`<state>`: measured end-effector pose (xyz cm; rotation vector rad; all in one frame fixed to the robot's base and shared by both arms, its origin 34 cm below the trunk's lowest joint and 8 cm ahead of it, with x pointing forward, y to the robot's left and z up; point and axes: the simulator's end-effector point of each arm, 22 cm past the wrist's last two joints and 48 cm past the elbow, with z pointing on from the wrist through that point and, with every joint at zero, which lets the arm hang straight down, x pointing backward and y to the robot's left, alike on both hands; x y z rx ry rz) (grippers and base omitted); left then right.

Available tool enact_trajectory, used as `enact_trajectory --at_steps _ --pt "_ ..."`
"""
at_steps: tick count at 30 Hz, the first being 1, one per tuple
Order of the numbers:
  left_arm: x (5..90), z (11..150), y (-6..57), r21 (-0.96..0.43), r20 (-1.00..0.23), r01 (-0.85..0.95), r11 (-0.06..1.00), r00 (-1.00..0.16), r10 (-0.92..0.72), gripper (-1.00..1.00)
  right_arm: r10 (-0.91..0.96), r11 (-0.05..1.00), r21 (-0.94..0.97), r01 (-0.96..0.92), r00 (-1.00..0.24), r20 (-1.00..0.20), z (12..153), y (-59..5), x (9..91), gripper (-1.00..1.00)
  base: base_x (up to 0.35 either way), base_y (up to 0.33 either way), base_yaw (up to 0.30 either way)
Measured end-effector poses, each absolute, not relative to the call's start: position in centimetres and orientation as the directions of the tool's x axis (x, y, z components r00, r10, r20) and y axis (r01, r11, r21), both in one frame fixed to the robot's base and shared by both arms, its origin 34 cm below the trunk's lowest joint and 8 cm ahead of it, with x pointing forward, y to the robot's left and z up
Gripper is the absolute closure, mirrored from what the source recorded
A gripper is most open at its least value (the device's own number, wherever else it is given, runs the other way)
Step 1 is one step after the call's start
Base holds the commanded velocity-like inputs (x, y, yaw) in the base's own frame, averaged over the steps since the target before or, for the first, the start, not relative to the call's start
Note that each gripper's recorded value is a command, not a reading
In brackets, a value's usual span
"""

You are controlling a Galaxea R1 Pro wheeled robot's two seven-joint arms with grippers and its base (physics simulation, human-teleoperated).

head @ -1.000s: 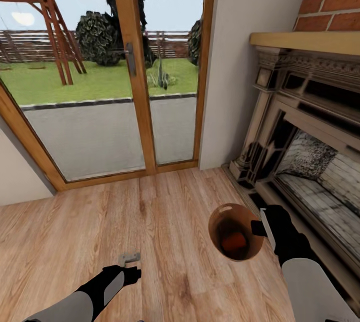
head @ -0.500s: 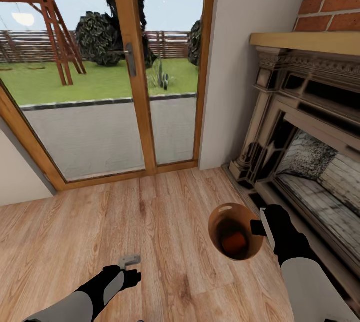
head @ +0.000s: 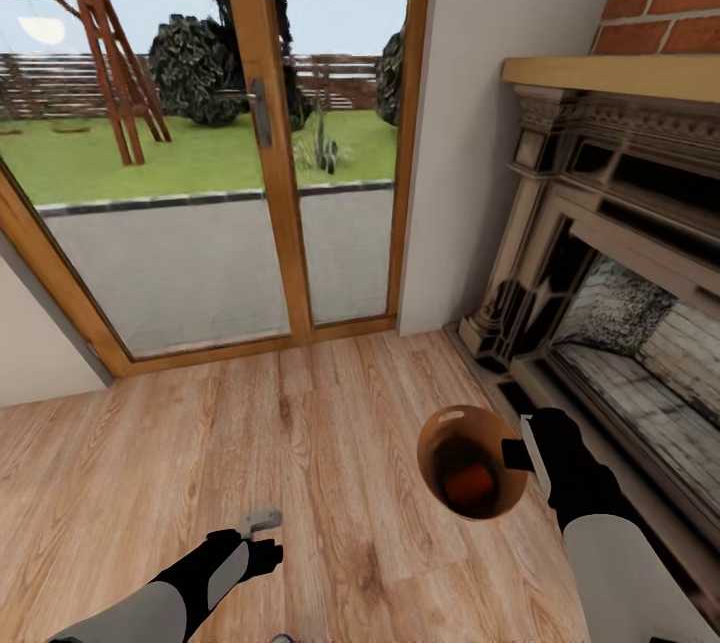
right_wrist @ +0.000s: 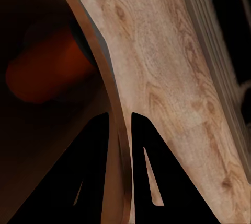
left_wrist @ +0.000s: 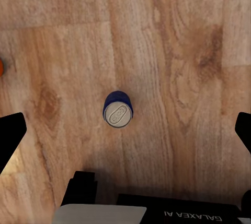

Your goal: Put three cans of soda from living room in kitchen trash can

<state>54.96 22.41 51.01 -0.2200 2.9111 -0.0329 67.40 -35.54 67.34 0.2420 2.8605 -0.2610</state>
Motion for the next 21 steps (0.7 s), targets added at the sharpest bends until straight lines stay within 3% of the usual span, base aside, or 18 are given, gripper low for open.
enact_trajectory --at_steps 21 --pt "52.4 49.4 22.1 -0.038 -0.12 -0.137 0.99 -0.983 -0.141 -1.0 0.137 0.971 -0.161 0.178 -0.962 -0.237 65.5 -35.3 66.8 1.0 0.0 0.0 0.0"
